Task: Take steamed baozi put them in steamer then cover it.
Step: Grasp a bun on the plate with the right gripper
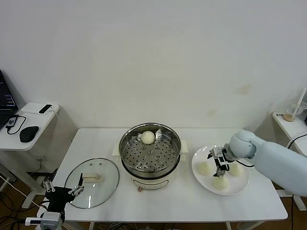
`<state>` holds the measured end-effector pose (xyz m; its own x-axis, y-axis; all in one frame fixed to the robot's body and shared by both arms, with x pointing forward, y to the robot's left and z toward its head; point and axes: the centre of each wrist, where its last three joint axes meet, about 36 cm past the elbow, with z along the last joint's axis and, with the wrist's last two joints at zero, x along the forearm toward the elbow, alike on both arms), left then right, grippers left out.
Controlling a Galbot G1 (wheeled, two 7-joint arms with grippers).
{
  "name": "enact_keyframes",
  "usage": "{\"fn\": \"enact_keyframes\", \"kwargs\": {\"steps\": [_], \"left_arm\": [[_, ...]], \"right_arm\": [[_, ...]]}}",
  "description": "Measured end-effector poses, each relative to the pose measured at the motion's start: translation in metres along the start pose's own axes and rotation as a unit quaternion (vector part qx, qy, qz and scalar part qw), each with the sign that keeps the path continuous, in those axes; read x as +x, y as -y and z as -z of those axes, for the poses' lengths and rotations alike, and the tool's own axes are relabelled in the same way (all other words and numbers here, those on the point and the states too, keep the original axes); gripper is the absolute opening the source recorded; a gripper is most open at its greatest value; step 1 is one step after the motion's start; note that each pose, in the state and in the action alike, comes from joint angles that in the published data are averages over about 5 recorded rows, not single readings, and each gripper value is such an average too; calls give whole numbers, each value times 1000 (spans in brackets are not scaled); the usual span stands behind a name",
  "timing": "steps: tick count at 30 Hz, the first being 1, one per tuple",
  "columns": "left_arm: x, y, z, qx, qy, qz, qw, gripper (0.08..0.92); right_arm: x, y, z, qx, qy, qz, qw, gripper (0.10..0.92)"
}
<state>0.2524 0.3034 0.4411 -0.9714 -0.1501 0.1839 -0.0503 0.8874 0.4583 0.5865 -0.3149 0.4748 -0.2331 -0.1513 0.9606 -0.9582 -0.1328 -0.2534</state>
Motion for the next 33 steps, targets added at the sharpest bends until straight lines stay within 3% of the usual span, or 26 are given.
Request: {"fn": "enact_keyframes", "kwargs": {"steps": [15, 26, 33], "left_arm": [[0, -2, -1, -1, -1, 3, 1000, 823], [1, -1, 1, 0, 1, 3, 1000, 823], [1, -2, 1, 0, 1, 3, 1000, 823]], "right_arm": [[-32, 10, 12, -4, -12, 2, 1000, 785], [-40, 19, 14, -10, -19, 4, 1000, 606], [-38, 25, 15, -12, -17, 7, 1000, 569]]}}
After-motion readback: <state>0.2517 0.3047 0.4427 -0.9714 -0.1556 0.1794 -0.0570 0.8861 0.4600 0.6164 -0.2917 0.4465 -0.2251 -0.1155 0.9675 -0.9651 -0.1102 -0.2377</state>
